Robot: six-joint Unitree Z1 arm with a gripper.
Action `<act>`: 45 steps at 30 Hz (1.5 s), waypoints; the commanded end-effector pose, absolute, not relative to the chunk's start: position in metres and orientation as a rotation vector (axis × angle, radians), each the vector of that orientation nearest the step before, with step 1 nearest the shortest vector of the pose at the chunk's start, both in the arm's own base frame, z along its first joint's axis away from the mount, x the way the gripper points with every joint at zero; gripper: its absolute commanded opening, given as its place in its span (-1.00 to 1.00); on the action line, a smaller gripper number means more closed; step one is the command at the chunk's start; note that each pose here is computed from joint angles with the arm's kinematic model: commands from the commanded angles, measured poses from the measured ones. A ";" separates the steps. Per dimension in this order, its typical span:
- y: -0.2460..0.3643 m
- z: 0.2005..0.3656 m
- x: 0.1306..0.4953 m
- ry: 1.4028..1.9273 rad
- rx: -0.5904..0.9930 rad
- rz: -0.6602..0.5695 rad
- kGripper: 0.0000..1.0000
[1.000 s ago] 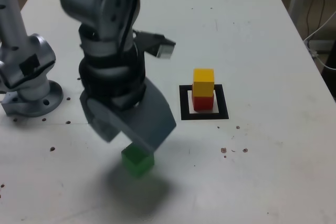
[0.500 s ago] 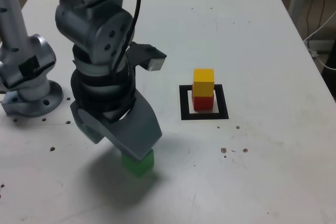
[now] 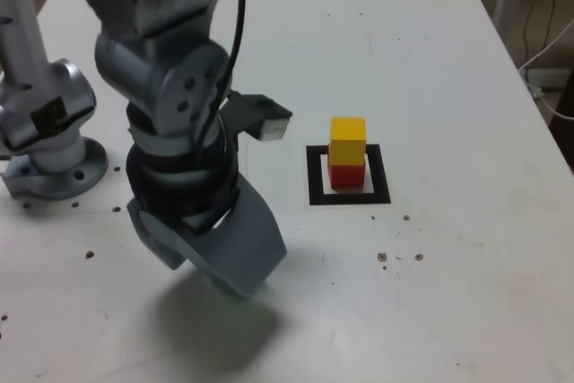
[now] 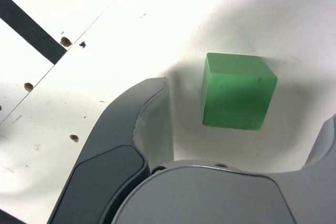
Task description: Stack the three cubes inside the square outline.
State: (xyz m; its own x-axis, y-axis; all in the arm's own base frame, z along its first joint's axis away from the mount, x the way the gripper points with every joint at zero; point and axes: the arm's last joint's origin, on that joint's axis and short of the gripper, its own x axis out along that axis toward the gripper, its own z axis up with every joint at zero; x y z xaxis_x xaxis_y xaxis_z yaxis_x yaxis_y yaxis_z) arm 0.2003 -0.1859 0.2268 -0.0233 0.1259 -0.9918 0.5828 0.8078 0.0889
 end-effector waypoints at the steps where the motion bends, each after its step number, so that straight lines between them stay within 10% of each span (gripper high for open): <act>1: -0.189 0.225 0.201 1.569 0.586 -0.385 0.82; 23: -0.190 0.218 0.205 1.551 0.633 -0.312 -0.56; 45: -0.182 0.224 0.206 1.558 0.648 -0.299 -0.95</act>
State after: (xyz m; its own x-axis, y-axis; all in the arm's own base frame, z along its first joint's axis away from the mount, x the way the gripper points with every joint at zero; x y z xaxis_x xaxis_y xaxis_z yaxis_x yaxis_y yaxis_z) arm 0.2041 -0.1846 0.2208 0.0201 0.2169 -0.9760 0.5684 0.8006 0.1896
